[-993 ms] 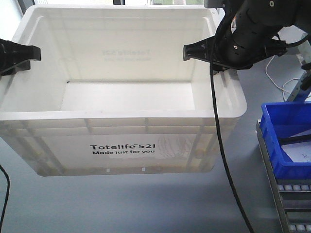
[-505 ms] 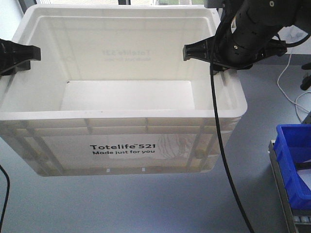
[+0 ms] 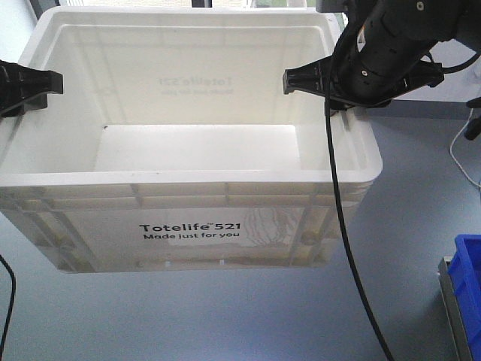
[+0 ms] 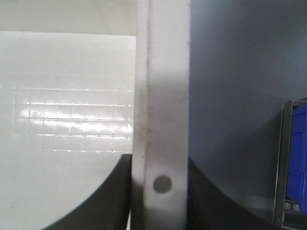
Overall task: Move bin from left to right shelf
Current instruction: 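Carry the tote with both grippers past the blue bin racks, then hold the tote with both grippers while the base turns toward another shelf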
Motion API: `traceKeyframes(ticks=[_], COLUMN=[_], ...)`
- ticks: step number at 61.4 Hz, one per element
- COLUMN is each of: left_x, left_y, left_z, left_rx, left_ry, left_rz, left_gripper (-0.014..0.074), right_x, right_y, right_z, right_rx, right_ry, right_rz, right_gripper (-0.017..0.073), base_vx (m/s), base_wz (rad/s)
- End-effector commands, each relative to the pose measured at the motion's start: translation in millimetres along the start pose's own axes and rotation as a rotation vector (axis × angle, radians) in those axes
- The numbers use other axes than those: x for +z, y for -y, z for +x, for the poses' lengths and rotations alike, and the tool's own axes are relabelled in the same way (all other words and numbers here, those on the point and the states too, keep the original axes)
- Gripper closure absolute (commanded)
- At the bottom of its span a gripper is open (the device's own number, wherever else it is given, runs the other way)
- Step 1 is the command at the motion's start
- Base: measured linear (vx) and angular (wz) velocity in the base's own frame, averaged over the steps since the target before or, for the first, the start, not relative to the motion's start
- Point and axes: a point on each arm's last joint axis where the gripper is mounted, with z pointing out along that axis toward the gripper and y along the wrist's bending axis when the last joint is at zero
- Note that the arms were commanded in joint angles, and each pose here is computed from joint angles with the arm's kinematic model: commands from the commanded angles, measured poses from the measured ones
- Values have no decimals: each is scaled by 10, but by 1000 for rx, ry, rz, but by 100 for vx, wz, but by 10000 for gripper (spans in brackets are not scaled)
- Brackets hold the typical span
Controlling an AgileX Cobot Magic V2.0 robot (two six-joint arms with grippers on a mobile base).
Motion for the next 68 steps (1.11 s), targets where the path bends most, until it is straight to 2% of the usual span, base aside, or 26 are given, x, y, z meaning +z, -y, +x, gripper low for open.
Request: traceKeyframes(ticks=[1,36,68], left_x=[-268,-268,-268], left_y=[64,64,64], left_z=[-213,-213,-213], left_rx=[28,28,28], left_ry=[207,207,207], left_rz=[35,35,35], left_gripper=[502,502,502], right_x=[-300,-300,-300], right_y=[138,138,138], right_z=[-146,-146,-146], right_rx=[-28,-28,-28], right_ry=[175,175,175], right_rz=[43,43,43], right_gripper=[550,550,550], base_vx=[25,20,14], base_wz=[7,15,44])
